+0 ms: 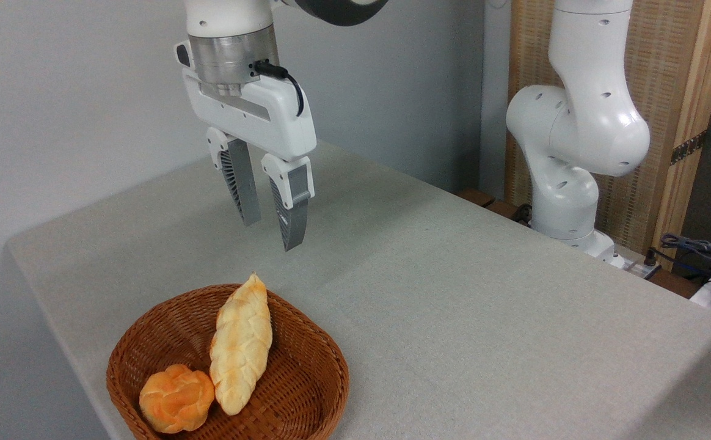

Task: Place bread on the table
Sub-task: 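Lower the open gripper toward the long pale bread roll in the basket, then close the gripper around the end of the long bread roll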

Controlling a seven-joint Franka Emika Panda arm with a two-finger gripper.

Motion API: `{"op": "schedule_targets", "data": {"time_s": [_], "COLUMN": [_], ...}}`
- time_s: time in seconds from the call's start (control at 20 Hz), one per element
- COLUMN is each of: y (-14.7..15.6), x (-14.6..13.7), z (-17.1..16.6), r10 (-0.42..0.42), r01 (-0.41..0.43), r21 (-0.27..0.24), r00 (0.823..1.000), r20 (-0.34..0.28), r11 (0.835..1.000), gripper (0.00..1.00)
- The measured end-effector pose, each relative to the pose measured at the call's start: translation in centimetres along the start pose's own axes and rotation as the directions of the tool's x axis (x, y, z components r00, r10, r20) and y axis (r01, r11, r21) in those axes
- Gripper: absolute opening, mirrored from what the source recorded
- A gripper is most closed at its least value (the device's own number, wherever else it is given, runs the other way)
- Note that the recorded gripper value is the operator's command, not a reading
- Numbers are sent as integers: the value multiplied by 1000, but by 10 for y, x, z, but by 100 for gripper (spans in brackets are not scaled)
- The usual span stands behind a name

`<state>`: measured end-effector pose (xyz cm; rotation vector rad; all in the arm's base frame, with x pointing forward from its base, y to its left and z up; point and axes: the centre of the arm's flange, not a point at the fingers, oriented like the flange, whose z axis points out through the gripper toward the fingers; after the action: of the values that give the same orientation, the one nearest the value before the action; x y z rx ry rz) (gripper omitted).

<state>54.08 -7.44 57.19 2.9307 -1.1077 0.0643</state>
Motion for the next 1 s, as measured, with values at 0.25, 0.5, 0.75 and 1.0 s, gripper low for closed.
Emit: {"op": "schedule_targets", "data": {"time_s": [0.25,0.5,0.75,1.0], "y": [1,-4,-18,-44], "x": [-1,1,14,27], "z": [1,10,27,46], "r10": [0,-5,-13,-68], "r01": [0,5,14,71], "r21": [-7,-12,15,24], "r00": [1000,1000,1000,990], "r20": [10,18,-22,-125], "r11": [1000,1000,1000,997], "gripper": [100,100,100,100]}}
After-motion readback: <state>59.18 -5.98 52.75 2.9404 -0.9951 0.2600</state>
